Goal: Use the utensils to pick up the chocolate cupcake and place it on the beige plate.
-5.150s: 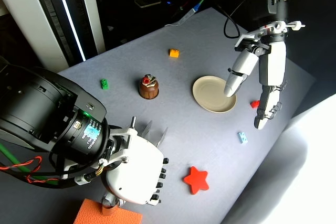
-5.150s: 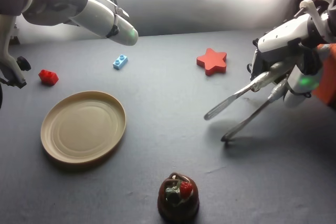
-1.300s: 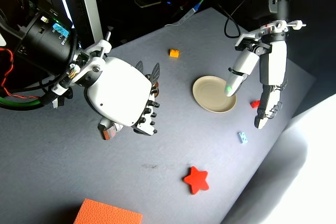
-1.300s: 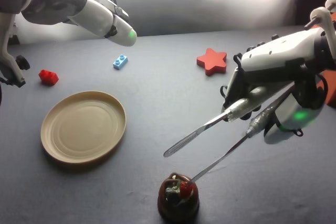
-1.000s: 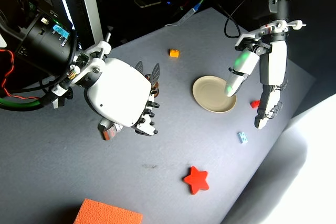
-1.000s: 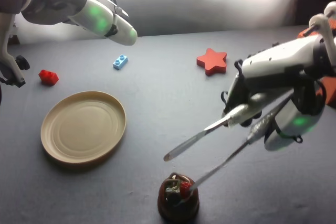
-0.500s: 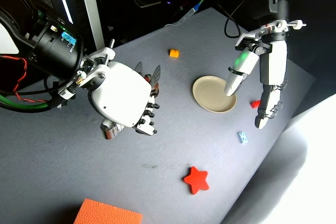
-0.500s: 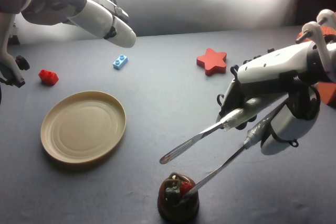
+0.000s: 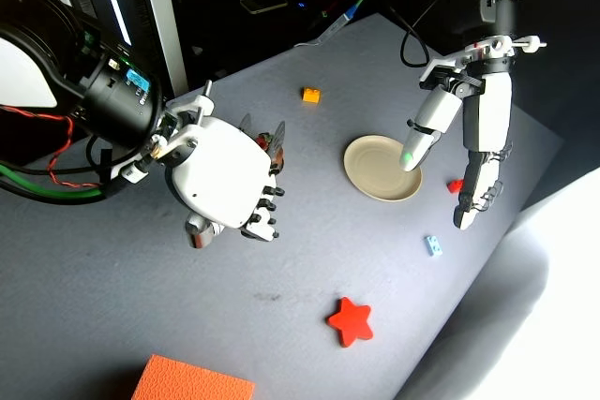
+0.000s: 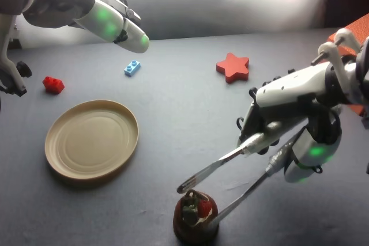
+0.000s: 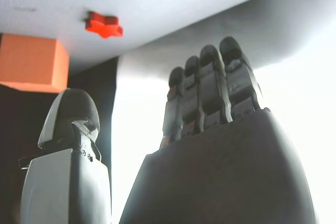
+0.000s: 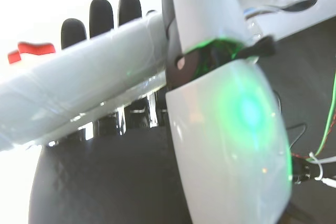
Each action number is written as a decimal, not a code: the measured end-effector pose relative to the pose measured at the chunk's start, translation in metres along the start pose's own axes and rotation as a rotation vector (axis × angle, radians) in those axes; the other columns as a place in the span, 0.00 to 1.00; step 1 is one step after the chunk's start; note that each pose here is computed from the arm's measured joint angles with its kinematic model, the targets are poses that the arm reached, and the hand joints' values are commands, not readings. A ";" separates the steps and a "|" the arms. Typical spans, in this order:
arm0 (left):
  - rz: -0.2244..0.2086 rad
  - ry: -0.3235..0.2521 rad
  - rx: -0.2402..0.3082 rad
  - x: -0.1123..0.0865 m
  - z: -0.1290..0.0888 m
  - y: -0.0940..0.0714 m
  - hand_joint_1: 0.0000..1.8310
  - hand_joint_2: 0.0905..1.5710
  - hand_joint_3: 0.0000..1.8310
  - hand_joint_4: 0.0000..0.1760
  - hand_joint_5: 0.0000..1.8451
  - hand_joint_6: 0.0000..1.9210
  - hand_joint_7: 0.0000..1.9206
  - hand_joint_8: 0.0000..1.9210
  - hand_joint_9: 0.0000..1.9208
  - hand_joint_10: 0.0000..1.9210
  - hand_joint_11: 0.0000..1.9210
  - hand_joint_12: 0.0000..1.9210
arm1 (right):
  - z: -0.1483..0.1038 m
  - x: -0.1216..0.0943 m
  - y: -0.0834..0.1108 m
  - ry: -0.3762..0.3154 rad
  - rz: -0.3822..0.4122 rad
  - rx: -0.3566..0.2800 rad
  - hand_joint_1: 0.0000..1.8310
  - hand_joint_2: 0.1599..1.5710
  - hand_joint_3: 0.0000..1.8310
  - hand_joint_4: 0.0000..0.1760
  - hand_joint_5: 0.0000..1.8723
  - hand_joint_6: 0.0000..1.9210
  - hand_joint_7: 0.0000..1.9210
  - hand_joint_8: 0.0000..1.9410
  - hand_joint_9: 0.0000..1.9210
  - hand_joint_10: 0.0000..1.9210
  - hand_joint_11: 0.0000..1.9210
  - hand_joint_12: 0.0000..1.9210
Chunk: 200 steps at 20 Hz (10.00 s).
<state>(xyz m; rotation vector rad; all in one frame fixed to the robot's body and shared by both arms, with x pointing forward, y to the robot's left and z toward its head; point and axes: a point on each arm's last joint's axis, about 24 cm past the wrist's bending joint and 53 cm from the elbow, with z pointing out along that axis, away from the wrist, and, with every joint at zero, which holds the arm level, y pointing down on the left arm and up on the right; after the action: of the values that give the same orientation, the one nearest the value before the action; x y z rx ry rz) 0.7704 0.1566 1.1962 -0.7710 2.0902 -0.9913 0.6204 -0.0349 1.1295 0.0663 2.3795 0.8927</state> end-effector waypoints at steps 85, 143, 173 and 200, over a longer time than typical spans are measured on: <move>0.000 0.000 -0.003 0.000 0.000 0.001 0.32 0.73 0.00 0.00 0.09 0.00 0.08 0.00 0.09 0.00 0.00 0.19 | 0.021 -0.016 -0.010 -0.029 -0.005 0.053 0.74 0.73 0.00 0.00 0.41 0.60 0.41 0.67 0.40 0.75 0.31 0.78; 0.010 0.013 0.007 0.007 0.005 -0.009 0.31 0.73 0.00 0.00 0.09 0.00 0.08 0.00 0.06 0.00 0.00 0.16 | 0.142 -0.089 0.092 -0.107 0.181 -0.064 0.81 0.73 0.00 0.00 0.39 0.61 0.40 0.65 0.42 0.67 0.34 0.91; 0.014 0.017 0.008 0.009 0.006 -0.010 0.31 0.73 0.00 0.00 0.08 0.00 0.06 0.00 0.05 0.00 0.00 0.12 | 0.154 -0.078 0.078 -0.091 0.124 -0.015 0.74 0.74 0.00 0.00 0.39 0.63 0.39 0.68 0.41 0.76 0.27 0.77; 0.021 0.020 0.008 0.011 0.004 -0.010 0.33 0.72 0.00 0.00 0.09 0.00 0.08 0.00 0.06 0.00 0.00 0.14 | 0.155 -0.079 0.081 -0.098 0.100 -0.023 0.66 0.72 0.00 0.00 0.44 0.58 0.46 0.66 0.34 0.54 0.22 0.75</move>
<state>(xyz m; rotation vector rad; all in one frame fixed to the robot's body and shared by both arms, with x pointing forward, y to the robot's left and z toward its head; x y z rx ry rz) 0.7696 0.1419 1.1984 -0.7369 2.1054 -0.9999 0.7577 0.0989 1.1269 0.2172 2.2906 0.9418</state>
